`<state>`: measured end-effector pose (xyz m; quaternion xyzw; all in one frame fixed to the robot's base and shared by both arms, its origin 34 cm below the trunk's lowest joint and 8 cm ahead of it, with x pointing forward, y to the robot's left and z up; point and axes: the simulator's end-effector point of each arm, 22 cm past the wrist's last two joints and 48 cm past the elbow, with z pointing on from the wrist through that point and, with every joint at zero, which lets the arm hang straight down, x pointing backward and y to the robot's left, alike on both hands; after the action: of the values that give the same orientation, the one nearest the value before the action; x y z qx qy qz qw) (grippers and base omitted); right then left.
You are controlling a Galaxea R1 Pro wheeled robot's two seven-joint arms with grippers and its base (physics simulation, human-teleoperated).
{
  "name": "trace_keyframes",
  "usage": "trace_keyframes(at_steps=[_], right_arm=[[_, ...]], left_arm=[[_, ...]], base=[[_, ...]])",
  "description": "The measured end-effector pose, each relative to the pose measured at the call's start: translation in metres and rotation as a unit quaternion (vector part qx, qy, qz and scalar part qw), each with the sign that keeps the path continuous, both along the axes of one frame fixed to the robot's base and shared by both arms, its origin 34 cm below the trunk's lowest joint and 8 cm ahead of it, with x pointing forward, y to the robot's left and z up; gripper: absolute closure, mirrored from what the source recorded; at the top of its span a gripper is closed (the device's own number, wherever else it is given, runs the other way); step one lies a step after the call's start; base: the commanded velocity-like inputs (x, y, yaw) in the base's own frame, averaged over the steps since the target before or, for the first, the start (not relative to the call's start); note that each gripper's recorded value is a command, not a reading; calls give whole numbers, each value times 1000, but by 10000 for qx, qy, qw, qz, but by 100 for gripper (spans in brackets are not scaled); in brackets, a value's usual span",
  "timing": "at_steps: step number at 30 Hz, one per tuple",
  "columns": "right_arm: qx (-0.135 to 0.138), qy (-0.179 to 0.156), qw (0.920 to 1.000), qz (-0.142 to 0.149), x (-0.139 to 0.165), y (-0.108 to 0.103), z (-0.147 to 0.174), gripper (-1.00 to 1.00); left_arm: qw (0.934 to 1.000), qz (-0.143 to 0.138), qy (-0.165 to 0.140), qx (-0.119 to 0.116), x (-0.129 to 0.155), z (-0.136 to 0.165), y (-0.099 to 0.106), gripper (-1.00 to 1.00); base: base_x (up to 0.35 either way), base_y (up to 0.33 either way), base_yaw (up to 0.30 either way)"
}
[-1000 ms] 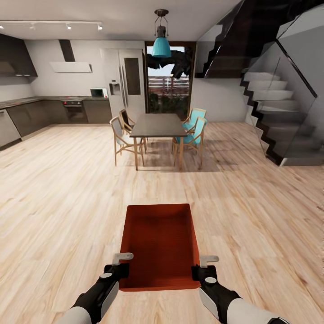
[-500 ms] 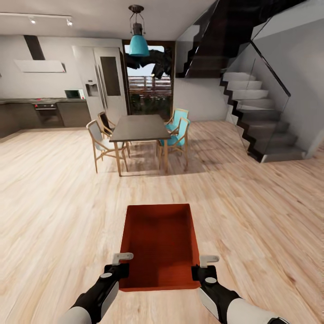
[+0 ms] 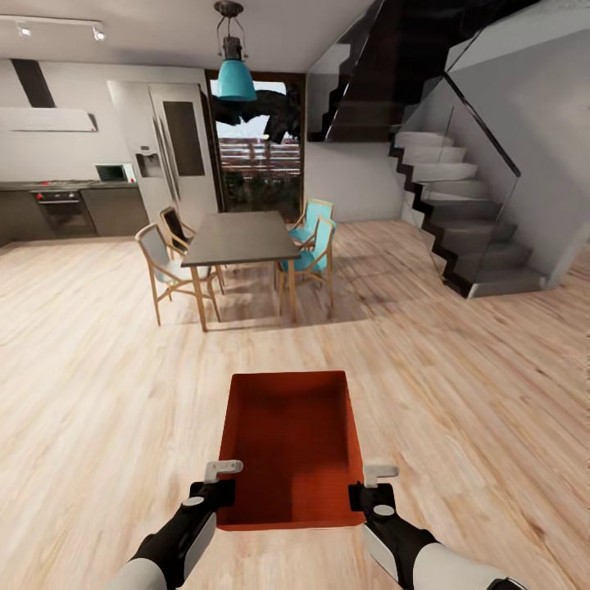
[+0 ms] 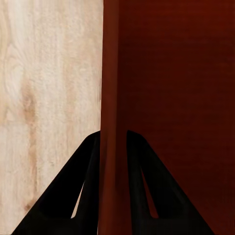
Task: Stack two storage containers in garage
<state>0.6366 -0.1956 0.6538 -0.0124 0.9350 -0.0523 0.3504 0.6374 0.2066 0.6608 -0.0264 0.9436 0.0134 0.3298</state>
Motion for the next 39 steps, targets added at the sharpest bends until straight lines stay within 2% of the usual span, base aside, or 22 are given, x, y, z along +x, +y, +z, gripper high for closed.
trace_keyframes(at_steps=[39], right_arm=[[0, 0, 10000, -3, 0, 0, 0, 100]], left_arm=[[10000, -1, 0, 2, 0, 0, 0, 100]], base=[[322, 0, -263]])
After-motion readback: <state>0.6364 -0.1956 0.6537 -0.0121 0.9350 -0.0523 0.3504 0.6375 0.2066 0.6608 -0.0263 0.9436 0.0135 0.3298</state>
